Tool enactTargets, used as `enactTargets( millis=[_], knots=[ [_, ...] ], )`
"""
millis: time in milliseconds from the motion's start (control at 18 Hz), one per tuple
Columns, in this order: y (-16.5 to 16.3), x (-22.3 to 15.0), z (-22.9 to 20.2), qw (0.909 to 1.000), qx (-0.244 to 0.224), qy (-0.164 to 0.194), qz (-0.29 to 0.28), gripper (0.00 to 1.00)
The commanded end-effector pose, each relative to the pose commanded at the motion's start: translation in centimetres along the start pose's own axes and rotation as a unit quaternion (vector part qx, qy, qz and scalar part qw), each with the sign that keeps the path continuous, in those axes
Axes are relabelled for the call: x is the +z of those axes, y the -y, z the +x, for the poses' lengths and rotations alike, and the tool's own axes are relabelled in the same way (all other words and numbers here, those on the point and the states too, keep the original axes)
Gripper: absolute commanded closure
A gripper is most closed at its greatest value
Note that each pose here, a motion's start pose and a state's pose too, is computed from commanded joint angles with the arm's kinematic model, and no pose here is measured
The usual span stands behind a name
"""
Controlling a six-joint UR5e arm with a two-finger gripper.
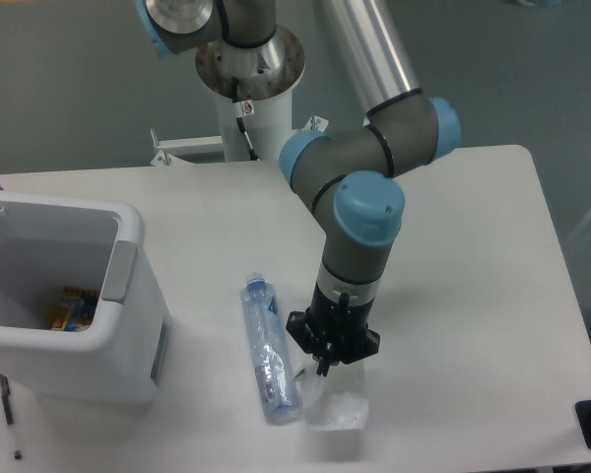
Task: Place the trash in the trash can
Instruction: 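Lower the open gripper onto the clear plastic bag and close it, then lift the bag and carry it over the white trash bin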
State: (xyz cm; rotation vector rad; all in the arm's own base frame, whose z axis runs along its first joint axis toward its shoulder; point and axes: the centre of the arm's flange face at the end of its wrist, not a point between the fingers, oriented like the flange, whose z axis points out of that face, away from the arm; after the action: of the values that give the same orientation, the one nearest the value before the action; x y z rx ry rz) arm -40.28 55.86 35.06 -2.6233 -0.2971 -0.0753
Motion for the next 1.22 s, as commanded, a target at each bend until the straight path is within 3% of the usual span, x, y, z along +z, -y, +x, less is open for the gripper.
enactTargets(
  millis=[222,611,889,1222],
  knots=[
    [1.2,-4.3,2.4,0.9997,-0.004,0.005,0.025,1.0],
    [3.3,-10.7,10.5,0.9983,0.003,-0.028,0.05,1.0],
    [3.9,-16.5,14.9,0.9937,-0.001,-0.051,0.1,1.0],
    [4.1,-20.0,19.4,0.9899,0.012,-0.064,0.125,1.0]
  ],
)
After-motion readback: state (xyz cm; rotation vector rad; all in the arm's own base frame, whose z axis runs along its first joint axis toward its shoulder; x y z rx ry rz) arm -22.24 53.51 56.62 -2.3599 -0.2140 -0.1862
